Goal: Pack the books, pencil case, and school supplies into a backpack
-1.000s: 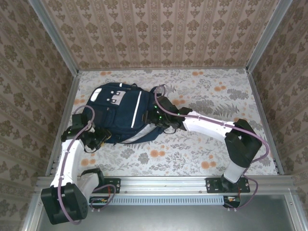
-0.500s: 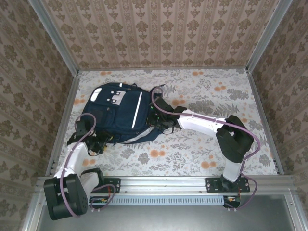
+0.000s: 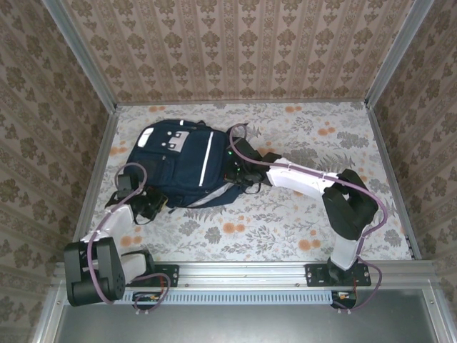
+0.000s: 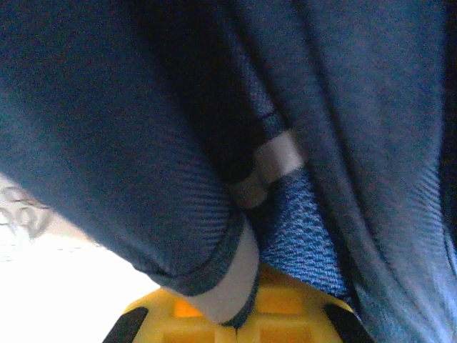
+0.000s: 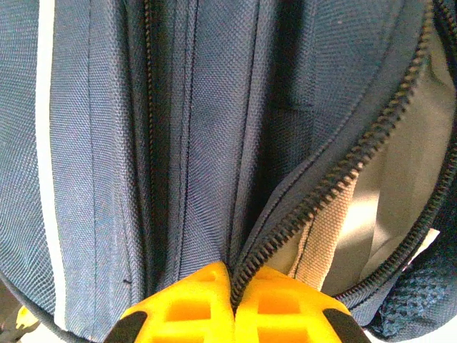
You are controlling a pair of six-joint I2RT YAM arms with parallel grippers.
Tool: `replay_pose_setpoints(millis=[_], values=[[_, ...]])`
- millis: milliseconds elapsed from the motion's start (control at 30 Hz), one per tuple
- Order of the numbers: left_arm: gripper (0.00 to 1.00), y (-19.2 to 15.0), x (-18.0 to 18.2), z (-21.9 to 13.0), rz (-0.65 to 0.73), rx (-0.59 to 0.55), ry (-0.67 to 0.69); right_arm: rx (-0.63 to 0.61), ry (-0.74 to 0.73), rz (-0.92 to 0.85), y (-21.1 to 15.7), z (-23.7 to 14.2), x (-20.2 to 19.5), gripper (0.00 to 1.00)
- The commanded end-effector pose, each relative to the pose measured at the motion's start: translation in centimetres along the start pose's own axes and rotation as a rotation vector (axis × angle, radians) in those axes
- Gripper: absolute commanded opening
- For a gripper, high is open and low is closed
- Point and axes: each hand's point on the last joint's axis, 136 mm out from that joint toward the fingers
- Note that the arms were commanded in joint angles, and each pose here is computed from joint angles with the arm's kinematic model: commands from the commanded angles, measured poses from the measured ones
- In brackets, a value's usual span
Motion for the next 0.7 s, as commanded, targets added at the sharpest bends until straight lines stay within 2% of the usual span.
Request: replay_pose_setpoints(millis=[0,100,200,267,400,533,667], values=[[0.00,2.0,-3.0,-0.4,0.044,-0.090,-0.041,-0.056,-0.080,-0.027,3.1,-1.2,-2.0,0.01],[0.00,0.9,-4.6,-0.2,0.047,-0.071,-0.063,-0.083,-0.099,-0.048,4.9,-2.0,-2.7,0.06],[0.00,-0.6,-6.5,0.1,0.068,-0.047,-0.081,-0.125,-0.121,-0.065,6.5,-3.4,-3.6,0.31],[0.00,-1.6,-7.6,0.2,0.087,-0.036,-0.082,-0.152,-0.131,-0.083,7.0,-4.5,-4.0,0.42],[0.00,-3.0,-9.0,0.5,0.107,-0.024,-0.091,-0.177,-0.120,-0.113,6.0,-6.2,-4.0,0.50],[0.00,-3.7,-10.5,0.7,0.143,-0.018,-0.107,-0.211,-0.103,-0.220,2.7,-6.9,-2.9,0.49],[0.00,-4.3,-11.7,1.3,0.181,-0.001,-0.124,-0.226,-0.040,-0.320,-1.6,-5.8,-1.3,0.47]])
Point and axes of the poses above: each hand's point on the last joint's axis, 136 mm out from that joint toward the fingers, its own z axis out along the fingers, its own x axis along the line the jaws close on, y = z × x, and after that the axes turned 8 degrees about z, right-handed
